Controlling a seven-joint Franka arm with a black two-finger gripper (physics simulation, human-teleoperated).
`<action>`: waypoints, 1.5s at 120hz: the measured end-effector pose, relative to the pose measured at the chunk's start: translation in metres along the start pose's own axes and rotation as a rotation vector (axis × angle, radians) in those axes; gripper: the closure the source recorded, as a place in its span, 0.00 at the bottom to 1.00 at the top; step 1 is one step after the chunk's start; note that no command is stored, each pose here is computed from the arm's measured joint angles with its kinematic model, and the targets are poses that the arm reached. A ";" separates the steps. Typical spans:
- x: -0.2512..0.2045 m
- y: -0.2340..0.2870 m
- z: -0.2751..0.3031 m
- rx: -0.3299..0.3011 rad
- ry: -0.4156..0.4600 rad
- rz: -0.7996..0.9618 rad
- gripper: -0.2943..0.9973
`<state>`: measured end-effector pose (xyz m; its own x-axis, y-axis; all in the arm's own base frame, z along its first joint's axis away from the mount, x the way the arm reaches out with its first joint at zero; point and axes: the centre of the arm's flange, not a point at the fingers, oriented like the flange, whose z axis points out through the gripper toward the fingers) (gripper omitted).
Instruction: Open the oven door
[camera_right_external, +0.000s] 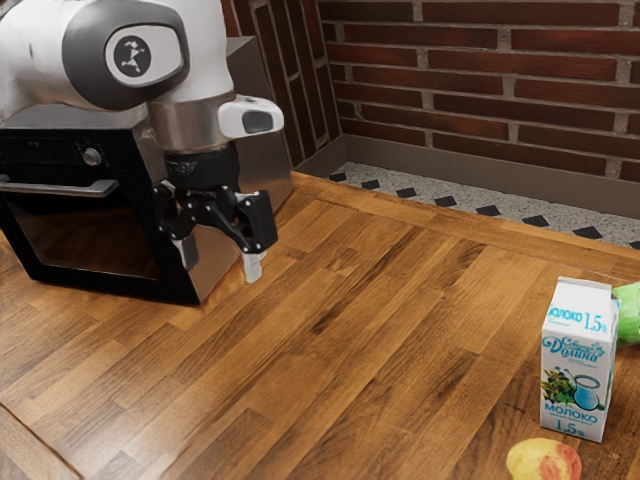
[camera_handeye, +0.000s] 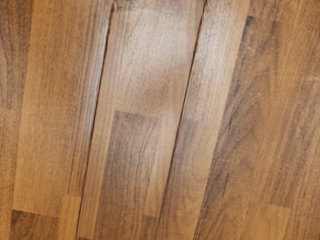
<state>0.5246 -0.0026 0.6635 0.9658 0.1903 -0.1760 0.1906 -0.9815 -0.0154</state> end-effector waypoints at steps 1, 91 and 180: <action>0.002 0.000 -0.001 -0.002 0.009 0.001 0.23; -0.163 -0.296 -0.065 0.313 0.579 0.216 0.23; -0.057 -0.389 0.009 0.693 0.687 0.858 0.23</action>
<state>0.3940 0.3682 0.6711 0.6644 -0.7319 0.1511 -0.4604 -0.5601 -0.6887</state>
